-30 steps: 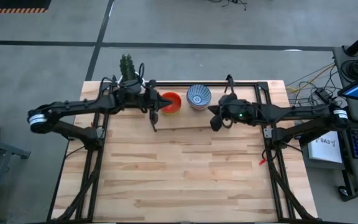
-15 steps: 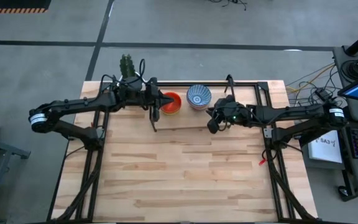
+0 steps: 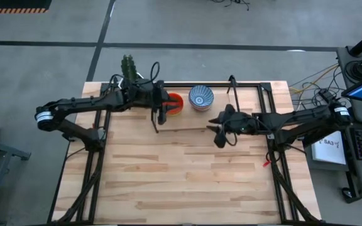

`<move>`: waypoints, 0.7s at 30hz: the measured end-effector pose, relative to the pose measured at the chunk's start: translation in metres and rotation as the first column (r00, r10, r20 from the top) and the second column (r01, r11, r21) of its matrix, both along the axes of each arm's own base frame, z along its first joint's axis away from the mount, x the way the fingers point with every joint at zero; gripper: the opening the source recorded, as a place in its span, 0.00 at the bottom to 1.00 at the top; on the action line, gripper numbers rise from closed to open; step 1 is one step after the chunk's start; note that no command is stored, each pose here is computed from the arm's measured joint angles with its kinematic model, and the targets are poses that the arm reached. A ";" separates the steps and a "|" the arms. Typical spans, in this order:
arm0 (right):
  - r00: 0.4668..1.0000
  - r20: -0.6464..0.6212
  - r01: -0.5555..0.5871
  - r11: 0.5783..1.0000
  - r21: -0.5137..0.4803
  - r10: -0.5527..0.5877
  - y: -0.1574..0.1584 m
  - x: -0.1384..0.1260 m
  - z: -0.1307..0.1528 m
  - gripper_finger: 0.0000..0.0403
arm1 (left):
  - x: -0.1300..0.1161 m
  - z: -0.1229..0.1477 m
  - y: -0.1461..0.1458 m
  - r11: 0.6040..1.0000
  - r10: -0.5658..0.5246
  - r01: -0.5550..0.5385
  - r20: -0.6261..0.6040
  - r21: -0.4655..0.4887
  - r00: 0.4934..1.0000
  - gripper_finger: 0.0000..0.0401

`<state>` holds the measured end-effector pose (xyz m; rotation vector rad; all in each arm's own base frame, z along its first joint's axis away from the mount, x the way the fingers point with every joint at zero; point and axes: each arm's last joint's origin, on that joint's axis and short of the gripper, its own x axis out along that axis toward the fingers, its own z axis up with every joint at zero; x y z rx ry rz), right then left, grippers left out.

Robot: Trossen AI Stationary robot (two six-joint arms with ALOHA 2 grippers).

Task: Place and stack bowls onto a shelf
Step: Return to Home Position

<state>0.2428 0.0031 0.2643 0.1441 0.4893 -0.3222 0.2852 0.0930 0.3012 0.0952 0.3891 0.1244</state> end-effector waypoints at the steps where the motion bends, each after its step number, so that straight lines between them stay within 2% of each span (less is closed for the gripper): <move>1: 0.999 -0.007 -0.034 0.999 -0.038 0.033 0.003 0.000 -0.003 0.29 | -0.004 0.002 -0.006 1.000 -0.017 0.017 -0.005 -0.003 1.000 0.22; 6: 0.988 0.022 -0.145 0.968 -0.204 0.152 0.003 -0.009 0.001 0.22 | -0.042 0.011 -0.037 0.995 -0.097 0.094 0.083 0.038 0.992 0.20; 9: 0.978 0.043 -0.189 0.947 -0.259 0.206 -0.001 -0.021 0.004 0.19 | -0.070 0.009 -0.049 0.988 -0.134 0.123 0.122 0.092 0.983 0.18; 12: 0.961 0.090 -0.225 0.930 -0.291 0.261 -0.003 -0.036 0.001 0.17 | -0.101 0.009 -0.056 0.986 -0.140 0.117 0.194 0.122 0.971 0.17; 15: 0.950 0.163 -0.207 0.926 -0.315 0.268 -0.004 -0.052 -0.005 0.17 | -0.128 0.002 -0.062 0.985 -0.137 0.105 0.252 0.137 0.958 0.16; 21: 0.925 0.285 -0.162 0.940 -0.301 0.251 -0.005 -0.077 -0.018 0.17 | -0.166 -0.012 -0.071 0.995 -0.102 0.089 0.379 0.050 0.920 0.16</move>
